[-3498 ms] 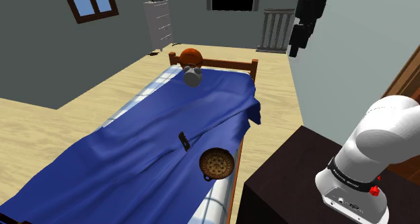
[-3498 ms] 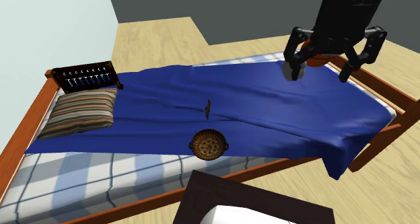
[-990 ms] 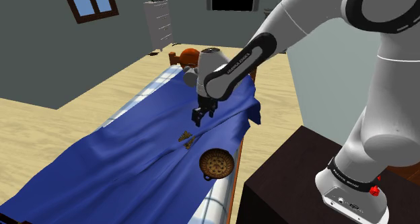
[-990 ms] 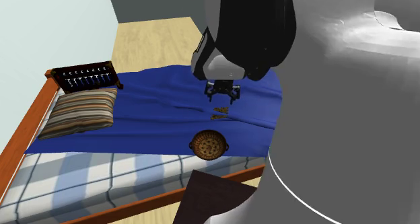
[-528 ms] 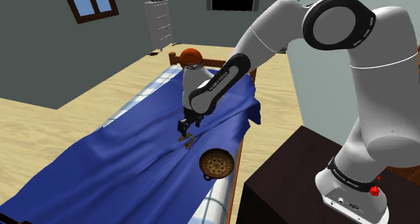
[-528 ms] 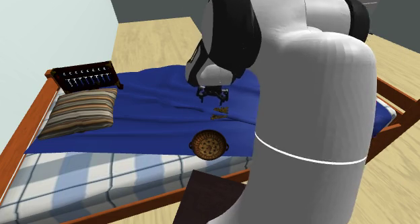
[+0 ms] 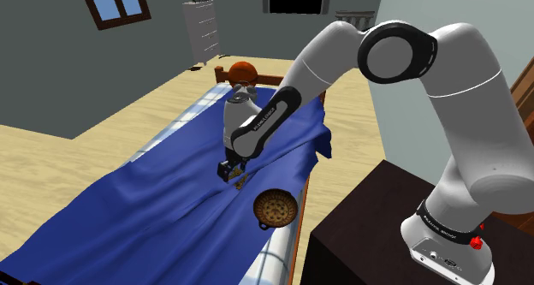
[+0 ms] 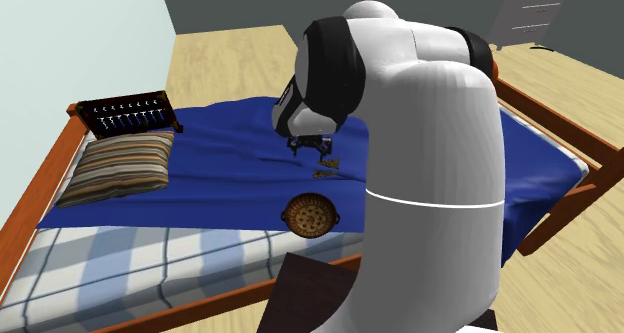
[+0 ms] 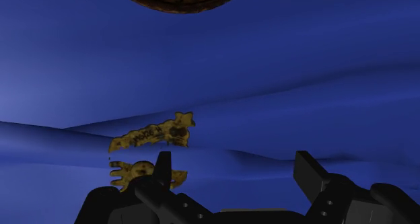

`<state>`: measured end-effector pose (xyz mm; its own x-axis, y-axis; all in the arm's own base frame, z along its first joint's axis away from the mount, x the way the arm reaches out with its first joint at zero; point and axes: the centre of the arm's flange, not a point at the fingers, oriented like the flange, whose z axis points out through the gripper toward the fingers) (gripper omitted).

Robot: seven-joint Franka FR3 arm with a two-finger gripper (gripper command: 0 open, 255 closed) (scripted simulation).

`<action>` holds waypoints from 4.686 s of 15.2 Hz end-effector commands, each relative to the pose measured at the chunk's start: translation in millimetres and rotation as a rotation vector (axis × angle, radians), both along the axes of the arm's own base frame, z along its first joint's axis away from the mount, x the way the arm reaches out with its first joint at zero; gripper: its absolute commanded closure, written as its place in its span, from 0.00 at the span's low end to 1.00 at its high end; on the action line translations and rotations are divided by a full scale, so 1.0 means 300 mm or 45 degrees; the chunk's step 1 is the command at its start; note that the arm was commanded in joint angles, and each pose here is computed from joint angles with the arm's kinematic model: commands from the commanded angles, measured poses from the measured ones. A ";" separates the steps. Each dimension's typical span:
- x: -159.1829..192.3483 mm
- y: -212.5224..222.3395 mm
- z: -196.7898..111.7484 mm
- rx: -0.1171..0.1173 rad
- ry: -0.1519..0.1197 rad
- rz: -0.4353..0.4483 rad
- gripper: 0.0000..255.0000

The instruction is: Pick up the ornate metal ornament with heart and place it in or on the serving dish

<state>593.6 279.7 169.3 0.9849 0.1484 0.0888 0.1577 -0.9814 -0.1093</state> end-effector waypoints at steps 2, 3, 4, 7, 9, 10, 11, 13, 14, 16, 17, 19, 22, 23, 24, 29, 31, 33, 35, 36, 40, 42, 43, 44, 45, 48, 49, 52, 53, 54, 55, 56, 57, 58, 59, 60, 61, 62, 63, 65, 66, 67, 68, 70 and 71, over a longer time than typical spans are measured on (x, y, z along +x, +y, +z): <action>0.005 0.010 -0.068 0.000 0.000 0.000 0.00; 0.005 0.010 -0.068 0.000 0.000 0.000 0.00; 0.005 0.010 -0.068 0.000 0.000 0.000 0.00; 0.005 0.010 -0.068 0.000 0.000 0.000 0.00; 0.005 0.010 -0.068 0.000 0.000 0.000 0.00; 0.005 0.010 -0.068 0.000 0.000 0.000 0.00; 0.005 0.010 -0.068 0.000 0.000 0.000 1.00; 0.005 0.010 -0.068 0.000 0.000 0.000 1.00; 0.005 0.010 -0.068 0.000 0.000 0.000 1.00; 0.005 0.010 -0.068 0.000 0.000 0.000 1.00; 0.005 0.010 -0.068 0.000 0.000 0.000 1.00; 0.005 0.010 -0.068 0.000 0.000 0.000 1.00; 0.038 -0.022 -0.081 0.001 0.011 0.019 0.00; 0.072 -0.054 -0.094 0.001 0.023 0.039 0.00; 0.106 -0.085 -0.108 0.001 0.034 0.058 0.00; 0.281 -0.233 -0.181 0.003 0.092 0.156 0.00; 0.295 -0.242 -0.204 0.003 0.096 0.164 0.00; 0.294 -0.238 -0.239 0.003 0.096 0.164 0.00; 0.293 -0.233 -0.274 0.003 0.096 0.164 0.00; 0.293 -0.231 -0.292 0.003 0.096 0.164 0.00; 0.292 -0.228 -0.319 0.003 0.096 0.164 0.00; 0.293 -0.228 -0.319 0.003 0.096 0.164 0.00; 0.293 -0.228 -0.319 0.003 0.096 0.164 0.00; 0.293 -0.228 -0.319 0.003 0.096 0.164 0.00; 0.292 -0.228 -0.319 0.003 0.097 0.164 0.00; 0.292 -0.228 -0.319 0.003 0.097 0.164 1.00; 0.292 -0.228 -0.319 0.003 0.097 0.164 1.00; 0.292 -0.228 -0.319 0.003 0.097 0.164 1.00; 0.292 -0.228 -0.319 0.003 0.097 0.164 1.00; 0.293 -0.228 -0.319 0.003 0.097 0.164 1.00; 0.293 -0.228 -0.319 0.003 0.096 0.164 1.00; 0.292 -0.228 -0.301 0.003 0.096 0.164 1.00; 0.292 -0.228 -0.284 0.003 0.096 0.164 1.00; 0.293 -0.228 -0.266 0.003 0.096 0.164 1.00; 0.293 -0.228 -0.249 0.003 0.096 0.164 1.00; 0.293 -0.228 -0.231 0.003 0.096 0.164 1.00; 0.293 -0.228 -0.213 0.003 0.096 0.164 1.00; 0.293 -0.228 -0.196 0.003 0.096 0.164 1.00; 0.293 -0.228 -0.178 0.003 0.096 0.164 1.00; 0.293 -0.228 -0.143 0.003 0.096 0.164 1.00; 0.293 -0.228 -0.125 0.003 0.096 0.164 1.00; 0.293 -0.228 -0.108 0.003 0.096 0.164 1.00; 0.293 -0.228 -0.090 0.003 0.096 0.164 1.00; 0.293 -0.228 -0.055 0.003 0.096 0.164 1.00; 0.293 -0.228 -0.038 0.003 0.096 0.164 1.00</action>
